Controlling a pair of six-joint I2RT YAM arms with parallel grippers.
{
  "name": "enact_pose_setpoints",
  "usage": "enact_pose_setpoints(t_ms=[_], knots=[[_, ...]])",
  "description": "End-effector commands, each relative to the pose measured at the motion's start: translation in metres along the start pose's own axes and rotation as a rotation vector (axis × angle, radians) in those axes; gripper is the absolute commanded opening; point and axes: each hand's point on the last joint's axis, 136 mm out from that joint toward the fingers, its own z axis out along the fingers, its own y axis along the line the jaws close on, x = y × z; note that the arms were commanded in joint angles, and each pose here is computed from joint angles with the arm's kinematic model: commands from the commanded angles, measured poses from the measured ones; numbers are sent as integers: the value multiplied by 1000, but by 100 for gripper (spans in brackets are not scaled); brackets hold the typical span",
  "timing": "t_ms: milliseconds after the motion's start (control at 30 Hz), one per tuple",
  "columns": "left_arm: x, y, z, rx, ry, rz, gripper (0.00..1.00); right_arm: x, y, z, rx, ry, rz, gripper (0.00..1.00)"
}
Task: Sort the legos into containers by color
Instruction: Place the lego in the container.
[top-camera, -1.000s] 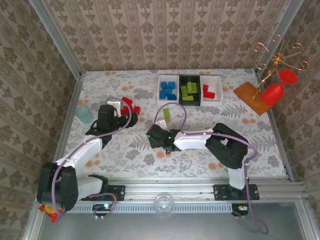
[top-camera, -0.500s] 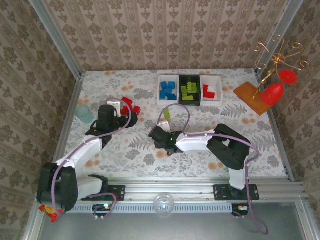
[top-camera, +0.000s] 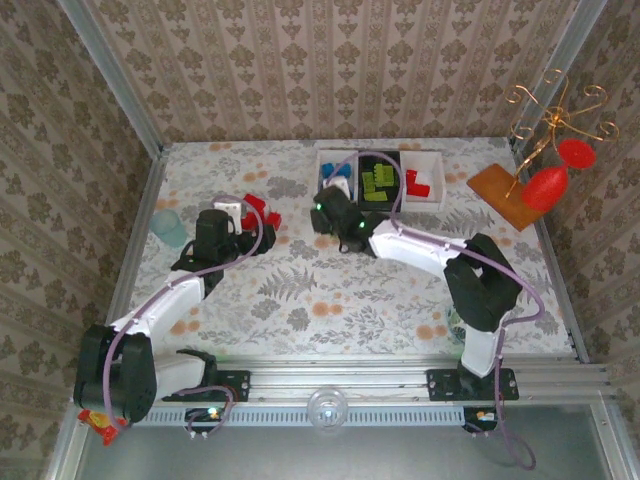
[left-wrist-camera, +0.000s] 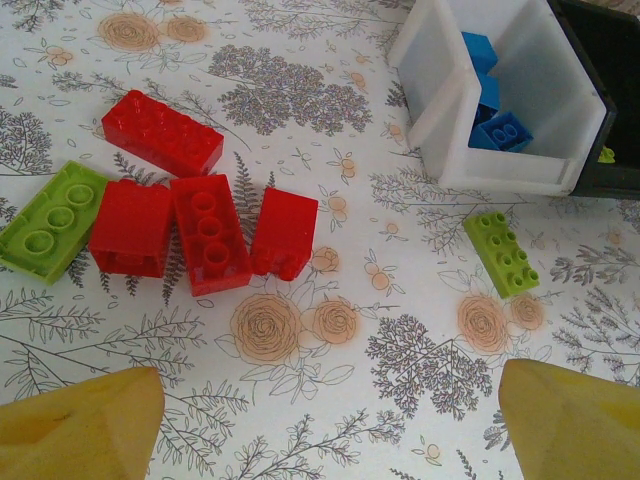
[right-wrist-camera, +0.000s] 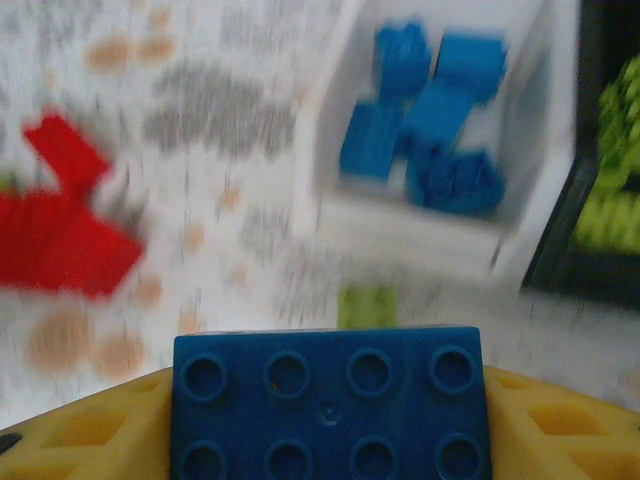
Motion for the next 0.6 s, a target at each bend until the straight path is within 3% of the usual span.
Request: enact_pose_setpoints(t_ms=[0,333,467,567], knots=[[-5,0,-4,8,-27,-13,88,-19,-9,27,12,-7,-20,59],[-7,-4,-6,24,-34,-17,88,-50,-52,116,100,31,46,63],[-7,-4,-6,24,-35,-16,88,-58,-54,124,85,38,34,70],[-7,-3,-5,17,-31,-16,88,-77,-47,107,41,-4,30,76]])
